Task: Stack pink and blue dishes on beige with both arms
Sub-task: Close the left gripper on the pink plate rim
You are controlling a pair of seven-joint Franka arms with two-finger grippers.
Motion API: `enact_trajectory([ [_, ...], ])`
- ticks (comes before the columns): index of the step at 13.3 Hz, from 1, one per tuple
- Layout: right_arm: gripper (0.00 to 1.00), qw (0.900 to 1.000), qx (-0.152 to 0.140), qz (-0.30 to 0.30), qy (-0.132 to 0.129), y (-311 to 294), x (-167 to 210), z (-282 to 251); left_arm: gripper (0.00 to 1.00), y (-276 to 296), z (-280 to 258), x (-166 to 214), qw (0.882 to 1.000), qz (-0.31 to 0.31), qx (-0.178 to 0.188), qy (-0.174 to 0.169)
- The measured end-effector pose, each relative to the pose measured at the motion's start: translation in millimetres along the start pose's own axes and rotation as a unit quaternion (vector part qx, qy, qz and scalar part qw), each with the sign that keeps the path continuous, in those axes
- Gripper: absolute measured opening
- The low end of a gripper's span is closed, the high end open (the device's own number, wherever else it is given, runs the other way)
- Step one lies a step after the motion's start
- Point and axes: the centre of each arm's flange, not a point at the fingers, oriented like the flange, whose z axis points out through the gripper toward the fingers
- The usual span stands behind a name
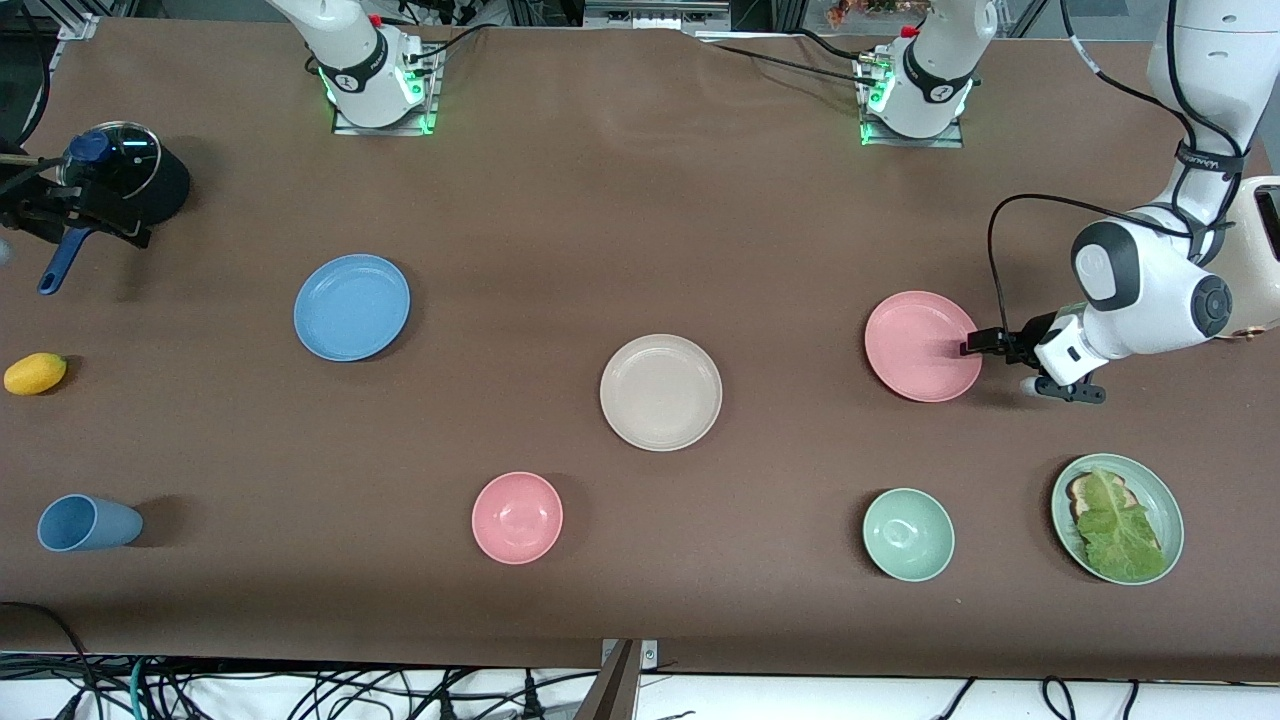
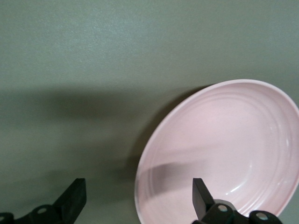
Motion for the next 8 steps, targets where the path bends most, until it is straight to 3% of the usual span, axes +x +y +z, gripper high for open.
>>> enact_trajectory([
  [7,1.00,1.000,0.000,-0.001,-0.004,-0.9,-0.8,0.6,0.98,-4.8,6.9,-0.1,1.000,0.003,-0.001,0.002],
  [8,1.00,1.000,0.000,-0.001,-0.005,-0.9,-1.0,0.8,0.91,-4.8,7.8,-0.1,1.000,0.003,-0.002,0.002],
])
